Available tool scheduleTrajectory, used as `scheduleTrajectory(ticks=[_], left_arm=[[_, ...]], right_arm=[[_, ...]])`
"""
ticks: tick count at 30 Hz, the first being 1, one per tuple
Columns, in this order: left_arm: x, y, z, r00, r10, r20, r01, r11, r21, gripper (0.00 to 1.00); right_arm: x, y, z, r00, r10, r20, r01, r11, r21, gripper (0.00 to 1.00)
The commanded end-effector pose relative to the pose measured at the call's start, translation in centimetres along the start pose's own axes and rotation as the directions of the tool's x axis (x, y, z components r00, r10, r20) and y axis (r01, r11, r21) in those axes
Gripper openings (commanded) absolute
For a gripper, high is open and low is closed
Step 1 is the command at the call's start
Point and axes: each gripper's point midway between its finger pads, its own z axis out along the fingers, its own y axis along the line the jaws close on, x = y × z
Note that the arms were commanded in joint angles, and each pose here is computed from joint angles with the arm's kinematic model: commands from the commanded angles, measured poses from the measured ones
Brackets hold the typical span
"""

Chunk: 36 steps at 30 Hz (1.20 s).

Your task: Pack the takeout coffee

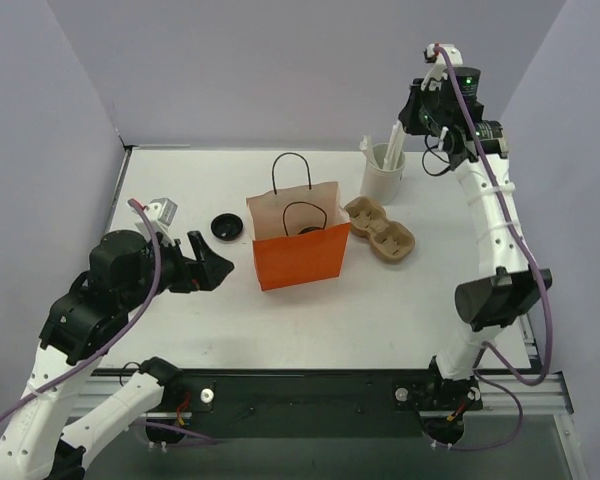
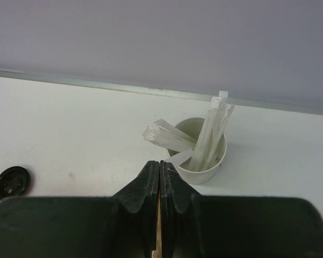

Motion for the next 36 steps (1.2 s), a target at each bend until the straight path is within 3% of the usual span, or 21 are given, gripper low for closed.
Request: scheduleTrajectory(ticks=[1,5,9,16,26,36], left_arm=[[-1.2,-0.8,0.1,0.997,0.05,0.059,-0.052,0.998,0.047,0.97],[-1.1,-0.3,0.3,0.995,0.074,0.068,-0.076,0.997,0.031,0.97],[-1.1,-0.2,0.5,0.991,0.096,0.09,-0.1,0.994,0.041,0.97],[-1.3,-0.4,0.7,0.99,0.106,0.097,-0.111,0.992,0.055,0.97],[-1.7,0.3,-0.7,0.981,0.158,0.112,-0.16,0.987,0.009,0.97],[-1.6,1.1,-1.7,0.977,0.162,0.136,-0.16,0.987,-0.025,0.97]], right_arm=[[-5.4,2.5,-8.9,0.986,-0.017,0.166,0.014,1.0,0.018,0.0],[-6.0,4.0,-14.1,0.98,-0.033,0.197,0.03,0.999,0.02,0.0],[-6.1,6.6,-19.8,0.973,0.028,0.231,-0.01,0.997,-0.079,0.0],[-4.1,10.6,-24.8,0.969,0.14,0.205,-0.086,0.964,-0.252,0.0],[-1.6,17.6,-22.7,0.986,0.106,0.132,-0.045,0.915,-0.4,0.0],[2.5,25.8,-16.2,0.988,-0.135,0.072,0.153,0.873,-0.463,0.0]])
